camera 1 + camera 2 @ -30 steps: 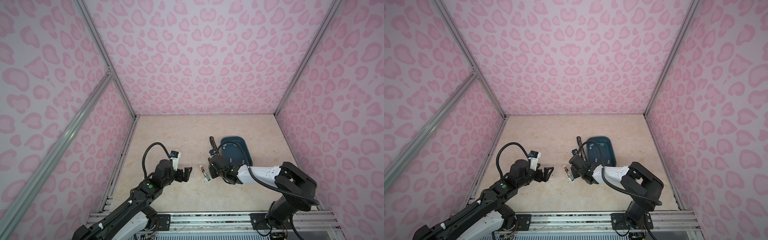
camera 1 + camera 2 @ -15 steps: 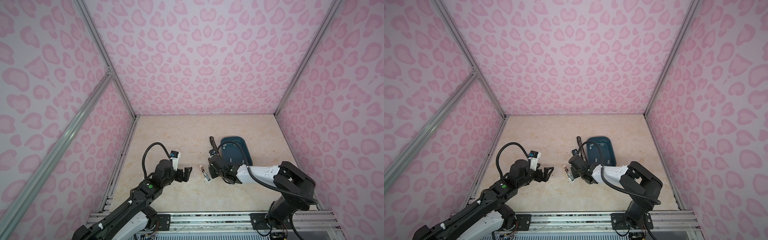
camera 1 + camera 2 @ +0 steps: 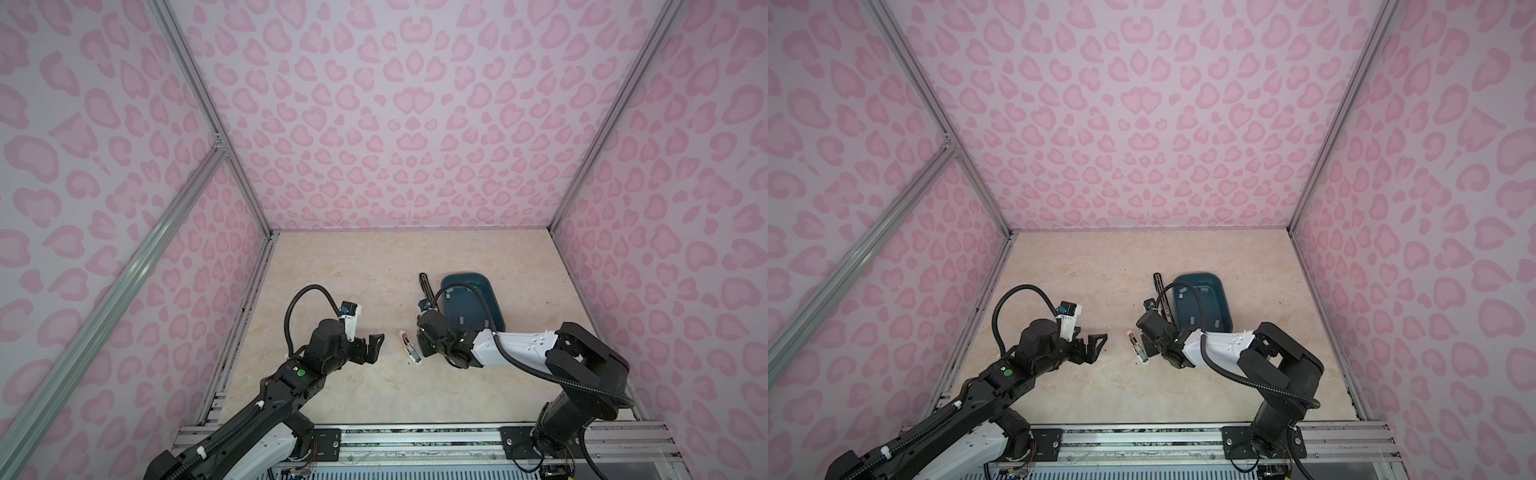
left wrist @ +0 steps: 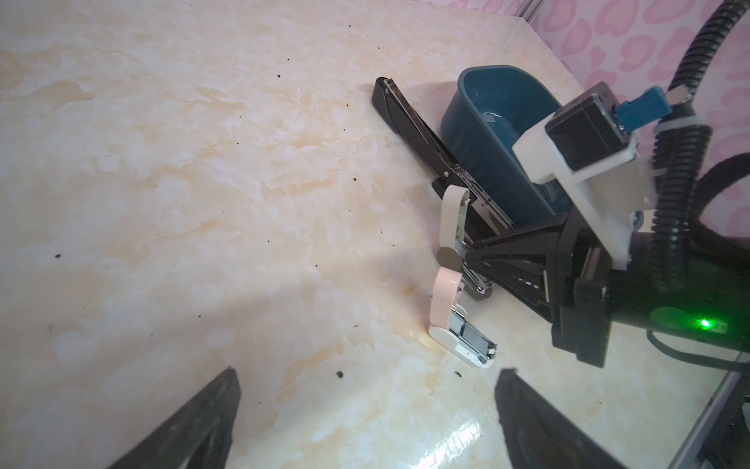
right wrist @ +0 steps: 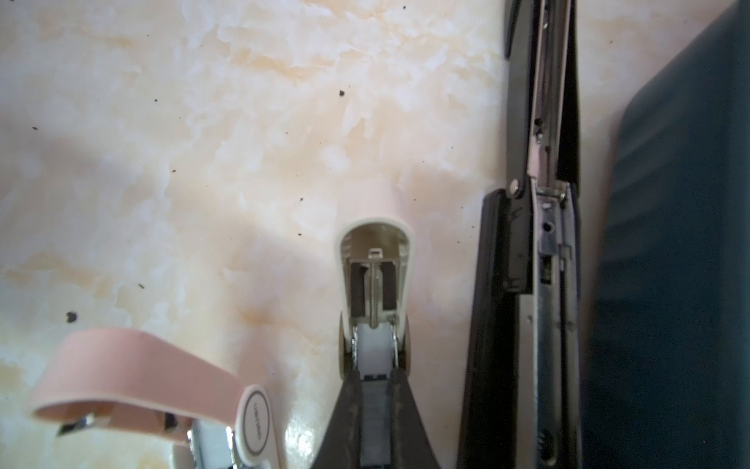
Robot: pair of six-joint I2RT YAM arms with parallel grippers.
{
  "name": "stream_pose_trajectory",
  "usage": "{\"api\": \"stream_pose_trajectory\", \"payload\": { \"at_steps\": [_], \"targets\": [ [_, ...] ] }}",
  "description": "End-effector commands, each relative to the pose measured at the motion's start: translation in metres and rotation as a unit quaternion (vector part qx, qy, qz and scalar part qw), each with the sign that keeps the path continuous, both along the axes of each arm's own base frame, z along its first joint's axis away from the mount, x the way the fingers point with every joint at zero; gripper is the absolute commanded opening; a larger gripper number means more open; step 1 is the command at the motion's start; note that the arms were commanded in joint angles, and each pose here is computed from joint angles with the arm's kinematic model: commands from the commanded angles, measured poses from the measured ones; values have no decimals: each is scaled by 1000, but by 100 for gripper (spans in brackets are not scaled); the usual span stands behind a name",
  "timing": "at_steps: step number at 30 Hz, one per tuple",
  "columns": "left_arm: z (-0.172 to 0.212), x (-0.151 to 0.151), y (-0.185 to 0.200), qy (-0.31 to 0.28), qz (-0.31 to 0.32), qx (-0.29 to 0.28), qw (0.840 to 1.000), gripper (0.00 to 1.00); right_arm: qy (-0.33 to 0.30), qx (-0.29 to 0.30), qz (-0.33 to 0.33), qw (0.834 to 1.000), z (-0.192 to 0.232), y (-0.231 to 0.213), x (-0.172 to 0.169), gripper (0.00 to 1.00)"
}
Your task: Load the staples into the stapler
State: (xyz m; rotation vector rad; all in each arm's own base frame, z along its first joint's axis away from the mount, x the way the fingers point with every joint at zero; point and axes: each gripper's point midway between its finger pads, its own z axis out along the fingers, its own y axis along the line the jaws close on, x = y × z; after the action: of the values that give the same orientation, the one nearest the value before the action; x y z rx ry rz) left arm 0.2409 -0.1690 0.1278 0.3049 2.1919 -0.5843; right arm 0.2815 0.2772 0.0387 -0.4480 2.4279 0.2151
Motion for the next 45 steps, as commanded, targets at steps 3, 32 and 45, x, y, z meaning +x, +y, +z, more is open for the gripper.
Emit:
{"api": "stream_pose_trajectory", "payload": {
  "at_steps": [3,32,45],
  "targets": [
    [8,4,-2,-15,2,-11,1000,99,-2,-15,-13,1000,-3,-7,0,10],
    [8,4,-3,-16,-1,-11,1000,98,20,-11,-23,999,-9,-12,-16,26],
    [9,4,-3,-17,-1,-11,1000,98,-28,3,-30,999,36,-17,-6,25]
  ]
}}
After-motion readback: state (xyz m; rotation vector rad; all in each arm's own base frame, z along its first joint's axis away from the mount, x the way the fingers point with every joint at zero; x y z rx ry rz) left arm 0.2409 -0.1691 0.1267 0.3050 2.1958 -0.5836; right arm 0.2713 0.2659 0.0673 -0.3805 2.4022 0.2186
